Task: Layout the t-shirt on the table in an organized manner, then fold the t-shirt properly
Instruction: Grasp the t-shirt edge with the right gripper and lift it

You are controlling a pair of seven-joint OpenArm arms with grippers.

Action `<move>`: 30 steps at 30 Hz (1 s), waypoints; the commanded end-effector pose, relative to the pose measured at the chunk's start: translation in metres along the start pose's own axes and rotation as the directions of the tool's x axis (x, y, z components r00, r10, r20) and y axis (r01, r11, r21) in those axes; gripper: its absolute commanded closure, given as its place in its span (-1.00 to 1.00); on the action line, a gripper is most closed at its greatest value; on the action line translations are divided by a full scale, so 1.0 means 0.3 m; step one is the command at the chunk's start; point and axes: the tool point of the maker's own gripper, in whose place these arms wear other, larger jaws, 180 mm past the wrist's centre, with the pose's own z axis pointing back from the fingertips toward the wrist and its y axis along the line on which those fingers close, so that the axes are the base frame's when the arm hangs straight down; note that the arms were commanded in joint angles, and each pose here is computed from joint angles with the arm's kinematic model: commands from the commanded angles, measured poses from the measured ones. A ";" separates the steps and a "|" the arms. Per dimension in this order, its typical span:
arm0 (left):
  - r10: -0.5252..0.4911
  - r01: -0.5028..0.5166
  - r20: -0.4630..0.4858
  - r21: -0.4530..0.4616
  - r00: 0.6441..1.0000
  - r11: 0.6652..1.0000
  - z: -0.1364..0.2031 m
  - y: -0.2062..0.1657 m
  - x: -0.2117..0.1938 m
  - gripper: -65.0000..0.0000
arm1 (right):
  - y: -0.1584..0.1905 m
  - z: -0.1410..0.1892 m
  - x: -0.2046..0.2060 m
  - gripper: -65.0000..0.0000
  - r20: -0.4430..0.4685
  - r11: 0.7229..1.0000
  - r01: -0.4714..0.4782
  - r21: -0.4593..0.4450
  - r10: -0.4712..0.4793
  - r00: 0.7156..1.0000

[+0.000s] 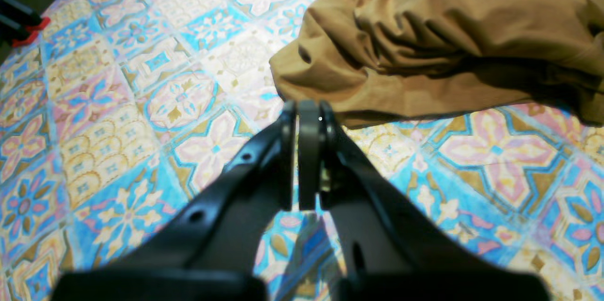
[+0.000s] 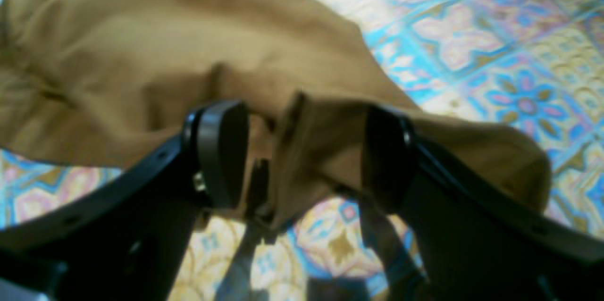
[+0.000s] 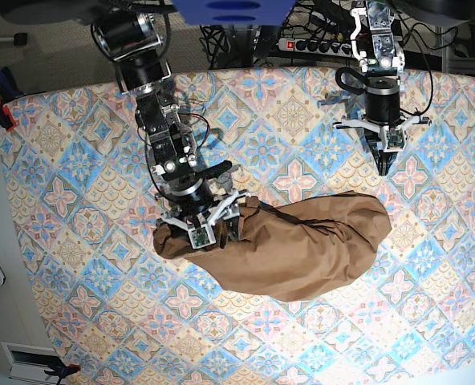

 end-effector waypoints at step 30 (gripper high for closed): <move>0.009 -0.009 -0.070 0.006 0.997 1.000 -0.024 0.003 -0.010 1.00 | -0.019 -0.058 -0.022 1.00 0.000 1.000 0.000 0.001 0.000 1.000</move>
